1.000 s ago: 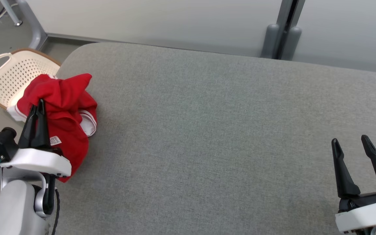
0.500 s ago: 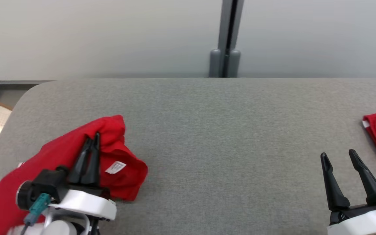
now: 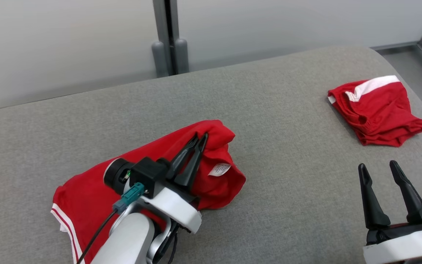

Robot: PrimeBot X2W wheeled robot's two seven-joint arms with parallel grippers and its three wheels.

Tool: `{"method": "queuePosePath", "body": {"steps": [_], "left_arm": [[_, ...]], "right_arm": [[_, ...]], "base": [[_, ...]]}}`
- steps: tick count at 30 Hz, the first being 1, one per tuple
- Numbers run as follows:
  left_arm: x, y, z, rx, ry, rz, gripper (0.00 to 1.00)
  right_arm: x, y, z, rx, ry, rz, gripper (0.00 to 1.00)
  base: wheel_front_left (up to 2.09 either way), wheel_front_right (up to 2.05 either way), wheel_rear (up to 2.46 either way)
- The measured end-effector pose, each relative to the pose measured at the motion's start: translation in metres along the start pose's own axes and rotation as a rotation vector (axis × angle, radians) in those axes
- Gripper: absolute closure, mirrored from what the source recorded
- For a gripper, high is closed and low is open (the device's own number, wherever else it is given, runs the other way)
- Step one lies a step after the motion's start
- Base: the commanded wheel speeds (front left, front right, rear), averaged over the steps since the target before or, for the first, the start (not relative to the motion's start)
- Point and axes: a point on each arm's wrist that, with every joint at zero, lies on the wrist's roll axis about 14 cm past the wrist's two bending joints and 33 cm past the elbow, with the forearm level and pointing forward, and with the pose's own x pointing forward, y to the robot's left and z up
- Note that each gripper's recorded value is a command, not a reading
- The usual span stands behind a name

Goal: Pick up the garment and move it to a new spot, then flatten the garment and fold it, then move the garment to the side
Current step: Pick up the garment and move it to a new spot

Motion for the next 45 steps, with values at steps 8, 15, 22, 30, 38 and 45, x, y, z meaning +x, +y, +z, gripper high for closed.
{"method": "queuePosePath", "body": {"steps": [8, 15, 22, 30, 38, 45], "left_arm": [[0.036, -0.044, -0.059, -0.039, 0.144, -0.194, 1.0], [0.032, -0.055, -0.073, -0.063, 0.161, -0.242, 0.0], [0.007, -0.007, -0.036, -0.056, 0.047, -0.048, 0.0], [-0.061, 0.093, 0.004, 0.023, -0.045, 0.364, 0.0], [-0.147, 0.144, 0.028, 0.076, -0.089, 0.631, 0.0], [-0.19, 0.145, 0.024, 0.102, -0.055, 0.669, 0.0]], "right_arm": [[0.0, -0.023, -0.025, 0.021, 0.055, -0.099, 0.0], [0.004, -0.025, -0.037, 0.033, 0.073, -0.111, 0.0], [0.016, -0.001, -0.03, 0.026, 0.05, -0.012, 0.0], [0.024, 0.03, -0.021, 0.014, 0.036, 0.104, 0.0], [0.024, 0.06, -0.013, 0.003, 0.029, 0.207, 0.0], [0.016, 0.071, -0.008, -0.009, 0.025, 0.248, 0.0]], "base": [[0.0, 0.0, 0.0], [0.0, 0.0, 0.0], [0.0, 0.0, 0.0], [0.0, 0.0, 0.0], [0.0, 0.0, 0.0], [0.0, 0.0, 0.0]]}}
